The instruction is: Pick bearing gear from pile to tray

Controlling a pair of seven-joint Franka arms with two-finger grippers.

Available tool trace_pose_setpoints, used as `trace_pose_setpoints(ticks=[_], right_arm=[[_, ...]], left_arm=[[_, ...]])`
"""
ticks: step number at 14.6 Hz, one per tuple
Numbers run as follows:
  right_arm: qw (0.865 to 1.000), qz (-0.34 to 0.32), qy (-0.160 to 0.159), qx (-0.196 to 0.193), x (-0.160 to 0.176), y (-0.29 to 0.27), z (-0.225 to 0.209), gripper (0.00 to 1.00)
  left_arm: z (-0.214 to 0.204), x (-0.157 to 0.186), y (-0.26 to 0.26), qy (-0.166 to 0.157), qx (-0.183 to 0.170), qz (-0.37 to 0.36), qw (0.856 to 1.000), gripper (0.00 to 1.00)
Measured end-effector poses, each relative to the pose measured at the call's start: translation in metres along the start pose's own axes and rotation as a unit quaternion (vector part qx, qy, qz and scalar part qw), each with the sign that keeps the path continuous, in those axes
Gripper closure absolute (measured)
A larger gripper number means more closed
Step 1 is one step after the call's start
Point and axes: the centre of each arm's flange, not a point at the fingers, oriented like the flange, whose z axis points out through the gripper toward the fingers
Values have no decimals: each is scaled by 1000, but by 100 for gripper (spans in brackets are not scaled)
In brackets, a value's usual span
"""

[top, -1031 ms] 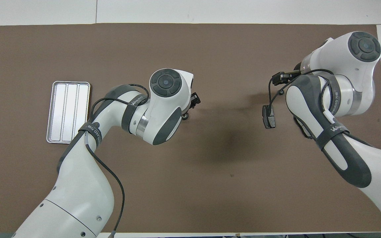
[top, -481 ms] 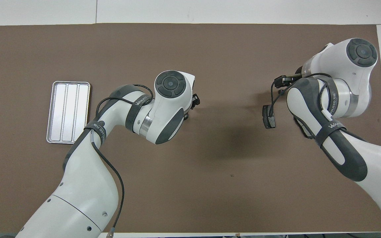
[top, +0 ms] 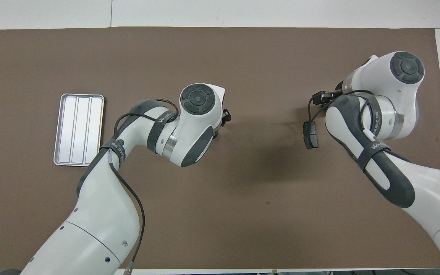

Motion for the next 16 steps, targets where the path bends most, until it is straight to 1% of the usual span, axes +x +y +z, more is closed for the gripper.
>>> trace_pose_setpoints(ticks=[1,3,4,5,6,7,8,11,13,14,16], right_arm=[[1000,0,-1,0,0,0,2,10],[1000,0,-3,0,-1,0,4,12],[1000,-1,-4,0,-1,-1,5,14],[1000,-1,-5,0,-2,-1,6,19],[1000,-1,-6,0,-2,-1,6,19],[1000,-1,-7,0,-3,-1,8,27],[1000,-1,-7,0,-3,-2,9,30],[1000,-2,3,-1,-4,-3,18,28],[1000,-2,4,-1,-4,-2,18,30],[1000,-1,4,-1,-4,-1,17,37],[1000,-2,7,-1,-3,-3,14,57]], left_arm=[[0,-2,1,0,0,1,1000,16],[0,-3,2,0,0,2,1000,39],[0,-3,2,0,1,2,1000,39],[1,-3,2,0,1,2,1000,47],[0,-3,2,1,0,2,1000,58],[-1,-3,2,1,0,3,1000,66],[-1,-4,2,3,1,4,1000,66],[-1,-5,2,5,9,9,1000,66],[-5,0,-2,1,23,6,1000,66],[-12,5,-3,4,23,1,1000,66],[-40,28,-16,11,18,-18,1000,66]])
